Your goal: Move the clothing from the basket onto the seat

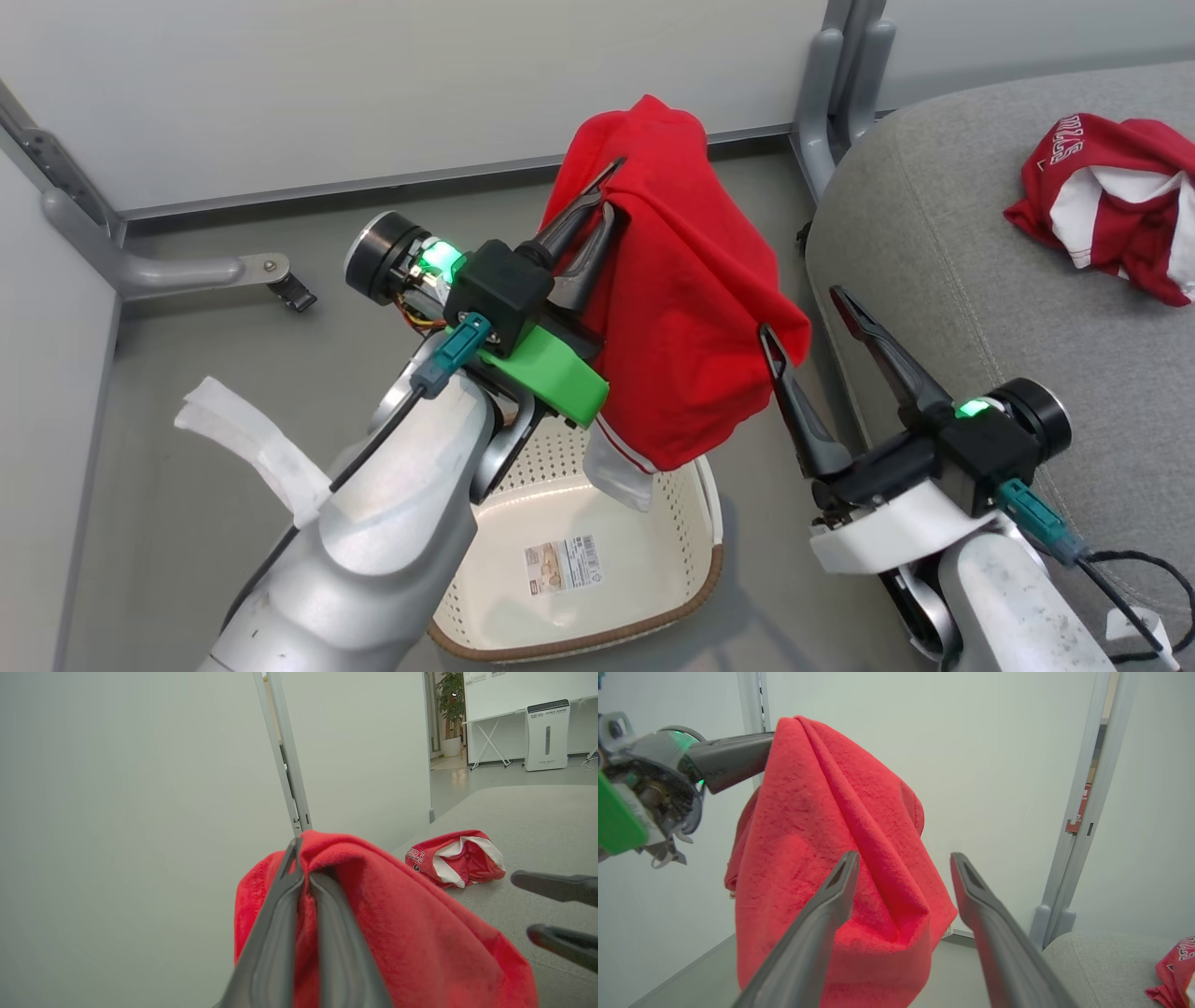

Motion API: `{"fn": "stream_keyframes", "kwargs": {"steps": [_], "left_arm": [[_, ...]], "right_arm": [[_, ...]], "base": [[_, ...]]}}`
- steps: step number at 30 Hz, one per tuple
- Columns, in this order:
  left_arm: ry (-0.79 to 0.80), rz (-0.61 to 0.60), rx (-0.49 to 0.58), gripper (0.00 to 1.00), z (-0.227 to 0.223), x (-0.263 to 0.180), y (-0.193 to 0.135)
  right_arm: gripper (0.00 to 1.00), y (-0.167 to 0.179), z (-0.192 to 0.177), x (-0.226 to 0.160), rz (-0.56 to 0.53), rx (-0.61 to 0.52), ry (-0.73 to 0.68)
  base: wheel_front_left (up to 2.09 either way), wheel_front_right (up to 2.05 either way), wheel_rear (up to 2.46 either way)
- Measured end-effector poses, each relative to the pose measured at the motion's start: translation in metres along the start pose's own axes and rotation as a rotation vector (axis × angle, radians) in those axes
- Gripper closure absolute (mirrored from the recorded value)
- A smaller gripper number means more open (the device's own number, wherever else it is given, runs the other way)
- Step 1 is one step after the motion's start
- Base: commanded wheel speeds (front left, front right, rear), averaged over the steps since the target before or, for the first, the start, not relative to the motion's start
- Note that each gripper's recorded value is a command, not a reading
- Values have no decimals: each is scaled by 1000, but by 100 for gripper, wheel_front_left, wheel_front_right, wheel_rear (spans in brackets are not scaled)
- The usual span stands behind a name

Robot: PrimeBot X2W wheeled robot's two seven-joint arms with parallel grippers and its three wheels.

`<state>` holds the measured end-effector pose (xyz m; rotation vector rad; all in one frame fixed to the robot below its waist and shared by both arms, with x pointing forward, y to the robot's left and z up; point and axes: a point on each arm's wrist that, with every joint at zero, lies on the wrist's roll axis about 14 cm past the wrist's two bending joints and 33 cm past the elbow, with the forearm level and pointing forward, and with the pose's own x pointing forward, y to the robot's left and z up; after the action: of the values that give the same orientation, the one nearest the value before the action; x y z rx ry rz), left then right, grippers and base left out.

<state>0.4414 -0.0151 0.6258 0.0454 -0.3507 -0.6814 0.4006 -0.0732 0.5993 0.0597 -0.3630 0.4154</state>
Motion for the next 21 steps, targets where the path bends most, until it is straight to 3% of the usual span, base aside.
{"fn": "stream_keyframes", "kwargs": {"steps": [12,21], "left_arm": [[-1,-40,-3,100,-1,-3,-13],[-12,-75,-20,100,1,-3,-25]], "right_arm": [[0,36,-22,29,221,-51,61],[0,54,-39,42,295,-23,103]], "base": [[0,0,0],[0,0,0]]}}
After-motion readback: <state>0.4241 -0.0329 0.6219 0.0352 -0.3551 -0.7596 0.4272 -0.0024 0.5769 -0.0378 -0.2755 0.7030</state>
